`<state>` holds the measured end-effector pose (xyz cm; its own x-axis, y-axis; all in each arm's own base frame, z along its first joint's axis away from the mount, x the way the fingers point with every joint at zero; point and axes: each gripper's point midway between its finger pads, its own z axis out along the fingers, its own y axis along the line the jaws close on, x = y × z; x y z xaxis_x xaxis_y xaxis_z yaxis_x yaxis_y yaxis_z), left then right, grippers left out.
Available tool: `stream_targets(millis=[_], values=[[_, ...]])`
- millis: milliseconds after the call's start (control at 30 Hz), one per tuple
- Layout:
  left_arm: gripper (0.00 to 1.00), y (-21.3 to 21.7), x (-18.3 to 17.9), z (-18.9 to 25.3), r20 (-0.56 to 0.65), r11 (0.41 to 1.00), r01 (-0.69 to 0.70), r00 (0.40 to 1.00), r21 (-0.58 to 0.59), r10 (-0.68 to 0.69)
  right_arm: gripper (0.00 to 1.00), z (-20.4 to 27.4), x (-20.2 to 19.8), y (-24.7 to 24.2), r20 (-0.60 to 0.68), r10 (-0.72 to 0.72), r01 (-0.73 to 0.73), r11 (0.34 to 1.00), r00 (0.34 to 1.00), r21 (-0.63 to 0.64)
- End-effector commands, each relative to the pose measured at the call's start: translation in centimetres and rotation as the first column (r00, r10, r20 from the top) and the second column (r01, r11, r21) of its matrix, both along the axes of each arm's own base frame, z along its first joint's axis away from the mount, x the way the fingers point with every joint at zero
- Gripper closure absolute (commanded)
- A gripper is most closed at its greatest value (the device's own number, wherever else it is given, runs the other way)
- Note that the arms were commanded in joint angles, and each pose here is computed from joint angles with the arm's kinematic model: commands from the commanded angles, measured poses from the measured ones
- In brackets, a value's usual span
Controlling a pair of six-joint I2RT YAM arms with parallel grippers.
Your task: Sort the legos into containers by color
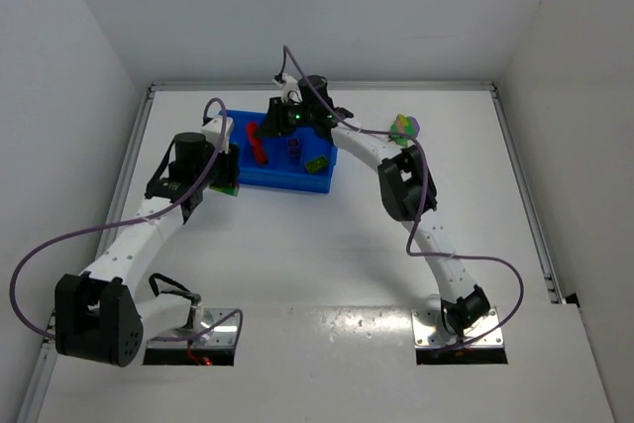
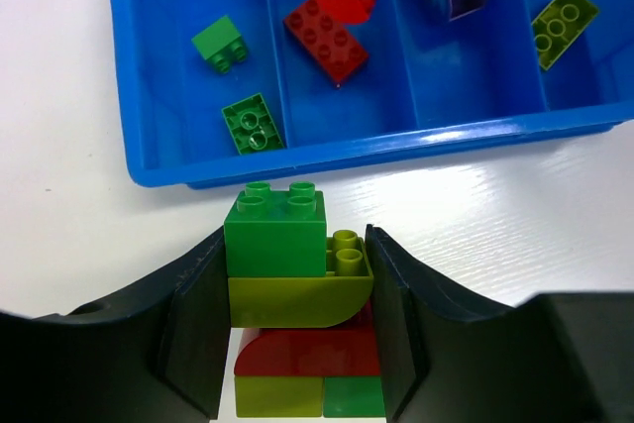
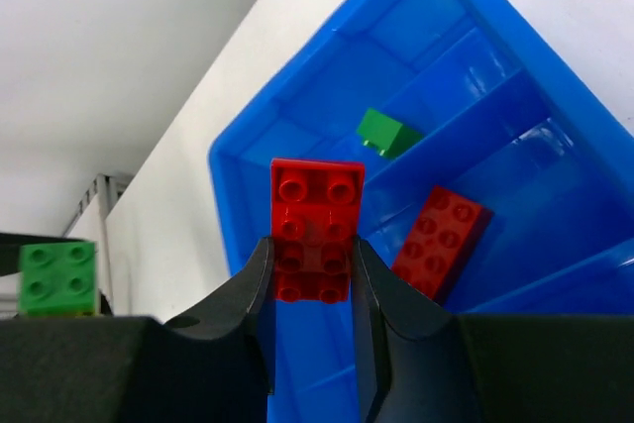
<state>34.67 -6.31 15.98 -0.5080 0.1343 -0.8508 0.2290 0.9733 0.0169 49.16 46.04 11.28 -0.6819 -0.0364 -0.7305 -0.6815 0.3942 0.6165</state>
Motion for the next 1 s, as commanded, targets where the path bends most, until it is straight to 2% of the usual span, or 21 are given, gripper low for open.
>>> stream_targets(millis=[0,167,233,300,433,533,567,600,633,667,833,967], values=[[0.99,-0.7,0.7,3.4,0.077,0.997,0.018,0.997,-0.068,-0.013,1.00,2.0,1.6,0.8,0.071,-0.042,0.040,0.999,0.997,0.035],[1.00,-0.7,1.0,4.4,0.093,0.996,0.010,0.996,-0.093,-0.002,0.96,0.8,1.9,0.3,0.063,-0.069,0.069,0.998,0.996,-0.006],[1.00,-0.9,1.2,4.4,0.086,0.994,0.014,0.996,-0.107,-0.005,0.70,0.0,1.7,0.2,0.059,-0.064,0.065,0.998,0.996,-0.022],[1.00,-1.0,1.4,4.5,0.077,0.991,-0.010,0.997,-0.134,0.021,0.46,1.6,1.6,0.0,0.099,-0.056,0.058,0.998,0.993,-0.017],[1.00,-0.9,2.7,5.4,0.061,0.974,-0.089,0.993,-0.207,0.104,0.30,3.8,-0.3,-0.9,0.100,-0.003,0.003,1.000,0.995,0.000],[1.00,-1.4,3.3,5.7,0.030,0.948,-0.135,0.988,-0.289,0.150,0.27,7.4,-2.5,-3.3,0.141,0.009,-0.014,0.999,0.990,0.031],[1.00,-1.5,3.3,5.8,0.021,0.939,-0.147,0.987,-0.310,0.161,0.27,9.5,-3.4,-3.7,0.199,0.020,-0.034,0.997,0.980,0.070],[1.00,-1.6,3.4,6.2,0.020,0.929,-0.157,0.985,-0.336,0.174,0.27,7.2,-5.2,-5.2,0.155,0.026,-0.034,0.998,0.988,0.050],[1.00,-1.8,3.5,5.9,-0.009,0.909,-0.185,0.981,-0.374,0.196,0.25,8.1,-6.4,-5.9,0.197,0.046,-0.058,0.997,0.979,0.055],[1.00,-2.6,3.3,6.0,-0.020,0.901,-0.174,0.983,-0.397,0.181,0.25,11.6,-7.9,-7.1,0.264,0.052,-0.075,0.994,0.963,0.081],[1.00,-4.0,3.6,5.8,-0.064,0.870,-0.191,0.981,-0.454,0.182,0.24,10.6,-15.1,-8.9,0.242,0.226,-0.249,0.966,0.944,0.069],[1.00,-4.9,4.3,6.2,-0.090,0.843,-0.203,0.979,-0.499,0.183,0.23,10.3,-16.0,-8.1,0.251,0.287,-0.308,0.950,0.924,0.047]])
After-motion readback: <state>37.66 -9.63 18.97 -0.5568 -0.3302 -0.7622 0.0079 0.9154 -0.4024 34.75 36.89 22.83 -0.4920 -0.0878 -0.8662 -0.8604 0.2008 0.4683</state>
